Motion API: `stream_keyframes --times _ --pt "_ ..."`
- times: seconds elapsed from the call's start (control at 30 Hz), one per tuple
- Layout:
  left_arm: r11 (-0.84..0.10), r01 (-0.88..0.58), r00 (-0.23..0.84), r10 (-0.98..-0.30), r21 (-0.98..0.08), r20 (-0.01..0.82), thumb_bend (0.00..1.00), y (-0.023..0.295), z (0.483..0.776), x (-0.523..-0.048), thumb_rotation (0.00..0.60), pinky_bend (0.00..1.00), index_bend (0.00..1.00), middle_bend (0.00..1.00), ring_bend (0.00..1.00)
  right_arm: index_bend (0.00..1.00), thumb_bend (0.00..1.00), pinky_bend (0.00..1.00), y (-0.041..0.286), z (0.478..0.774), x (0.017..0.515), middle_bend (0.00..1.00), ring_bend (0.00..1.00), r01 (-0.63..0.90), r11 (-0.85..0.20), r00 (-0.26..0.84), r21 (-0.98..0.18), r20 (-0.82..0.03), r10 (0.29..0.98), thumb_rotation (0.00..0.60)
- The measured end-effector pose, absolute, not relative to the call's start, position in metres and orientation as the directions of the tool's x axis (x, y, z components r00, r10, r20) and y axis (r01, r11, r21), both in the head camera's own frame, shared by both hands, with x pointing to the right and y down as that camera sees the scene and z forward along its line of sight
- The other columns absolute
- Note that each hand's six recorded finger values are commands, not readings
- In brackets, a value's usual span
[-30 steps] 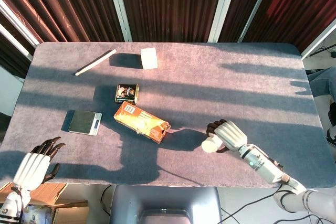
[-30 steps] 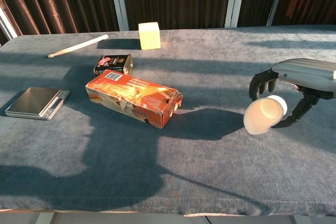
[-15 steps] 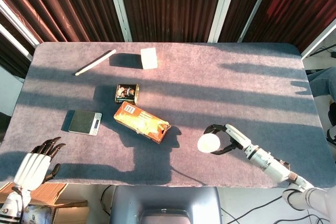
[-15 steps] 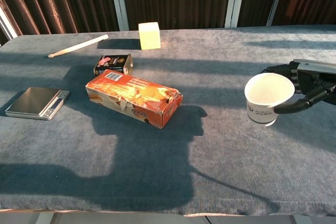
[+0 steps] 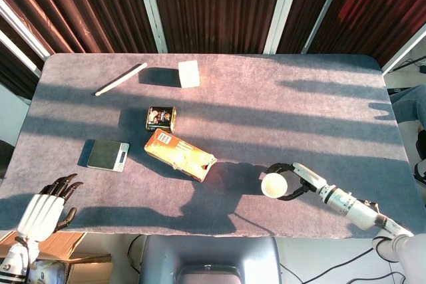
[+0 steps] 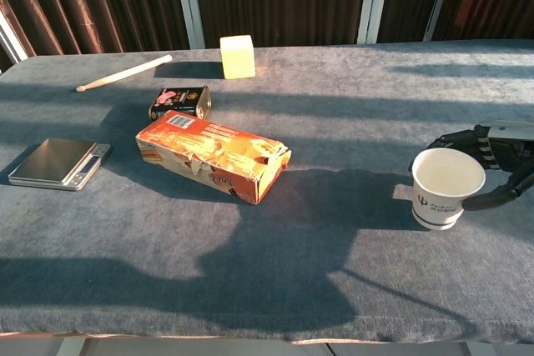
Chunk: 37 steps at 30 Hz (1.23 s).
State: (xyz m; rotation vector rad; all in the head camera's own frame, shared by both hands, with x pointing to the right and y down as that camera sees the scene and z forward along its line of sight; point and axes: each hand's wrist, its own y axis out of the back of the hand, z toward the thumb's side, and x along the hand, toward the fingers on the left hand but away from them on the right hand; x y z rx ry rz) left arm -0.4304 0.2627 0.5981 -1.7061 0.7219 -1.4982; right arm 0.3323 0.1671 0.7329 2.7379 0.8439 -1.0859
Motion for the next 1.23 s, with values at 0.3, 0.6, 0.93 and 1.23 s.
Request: stream_keyframes --times 0.3,0.6,0.93,1.23 --pt "-0.569 0.062 0.160 -0.805 -0.820 0.571 0.41 0.263 0.599 -0.430 0.600 0.33 0.24 0.10 0.14 0.24 0.30 0.01 0.166 0.723 0.343 0.02 0.00 0.436 -0.867 0.589 -0.241 -0.652 0.477 0.600" --pt "-0.568 0.061 0.153 -0.807 -0.821 0.570 0.41 0.263 0.598 -0.431 0.600 0.33 0.24 0.10 0.14 0.13 0.29 0.03 0.160 0.678 0.347 0.00 0.00 0.336 -0.781 0.611 -0.527 -0.509 0.606 0.600" --pt "-0.558 0.065 0.158 -0.813 -0.827 0.560 0.41 0.263 0.597 -0.429 0.600 0.33 0.24 0.10 0.14 0.14 0.29 0.09 0.171 0.619 0.377 0.00 0.00 0.144 -0.418 0.369 -0.897 -0.343 0.864 0.600" --pt "-0.544 0.058 0.154 -0.824 -0.837 0.546 0.41 0.262 0.594 -0.430 0.600 0.33 0.24 0.10 0.14 0.12 0.29 0.11 0.185 0.593 0.418 0.00 0.00 0.060 -0.350 0.040 -0.935 -0.348 0.937 0.600"
